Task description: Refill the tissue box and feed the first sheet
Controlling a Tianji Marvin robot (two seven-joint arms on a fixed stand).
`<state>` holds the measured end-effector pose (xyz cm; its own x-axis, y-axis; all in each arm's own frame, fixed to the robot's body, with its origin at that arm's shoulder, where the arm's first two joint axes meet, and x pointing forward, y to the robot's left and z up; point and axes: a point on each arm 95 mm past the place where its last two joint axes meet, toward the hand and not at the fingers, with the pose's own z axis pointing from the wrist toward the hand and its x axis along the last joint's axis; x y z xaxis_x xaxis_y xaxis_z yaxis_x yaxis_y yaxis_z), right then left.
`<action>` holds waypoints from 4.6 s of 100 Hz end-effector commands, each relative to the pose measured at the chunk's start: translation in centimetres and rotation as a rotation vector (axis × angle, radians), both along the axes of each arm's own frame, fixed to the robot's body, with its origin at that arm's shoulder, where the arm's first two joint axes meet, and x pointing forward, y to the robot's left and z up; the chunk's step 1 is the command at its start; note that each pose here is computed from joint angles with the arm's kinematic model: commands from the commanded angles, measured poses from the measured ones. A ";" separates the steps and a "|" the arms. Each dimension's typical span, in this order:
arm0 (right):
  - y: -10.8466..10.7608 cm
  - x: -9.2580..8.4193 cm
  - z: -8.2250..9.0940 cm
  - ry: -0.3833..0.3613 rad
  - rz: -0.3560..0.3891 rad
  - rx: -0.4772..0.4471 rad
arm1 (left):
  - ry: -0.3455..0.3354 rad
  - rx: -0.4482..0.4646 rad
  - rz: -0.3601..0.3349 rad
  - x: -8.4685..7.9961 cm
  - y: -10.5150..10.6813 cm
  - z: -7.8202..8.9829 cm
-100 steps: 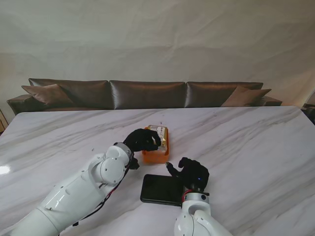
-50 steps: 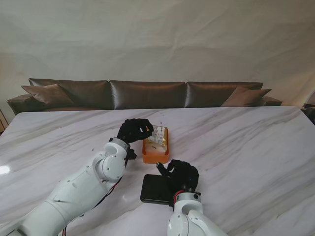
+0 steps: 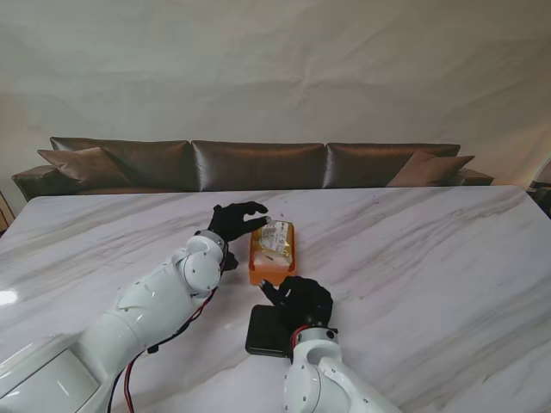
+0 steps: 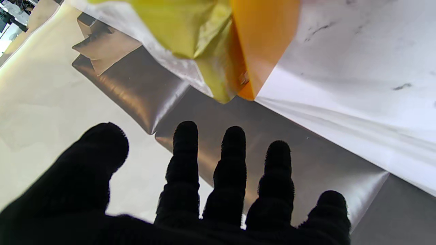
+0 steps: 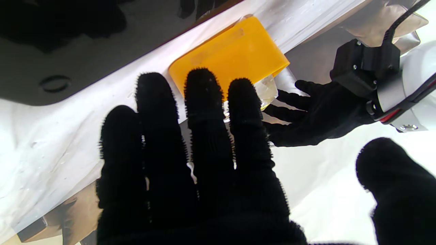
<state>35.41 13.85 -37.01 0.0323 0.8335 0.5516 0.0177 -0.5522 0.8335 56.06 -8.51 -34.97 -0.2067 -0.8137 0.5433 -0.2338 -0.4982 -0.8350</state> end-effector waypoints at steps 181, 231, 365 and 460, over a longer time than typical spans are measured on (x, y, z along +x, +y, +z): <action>-2.6 9.0 -0.2 0.048 0.020 -0.093 | 0.283 0.068 -0.052 -6.8 1.4 -2.0; -3.4 10.7 0.1 0.062 0.016 -0.111 | 0.313 0.072 -0.073 -10.5 1.0 -0.6; -3.9 8.2 0.5 0.066 0.019 -0.143 | 0.203 0.038 0.009 -11.0 1.8 0.9; -4.8 8.1 0.4 0.105 0.002 -0.161 | 0.178 0.071 0.040 -12.4 2.6 1.9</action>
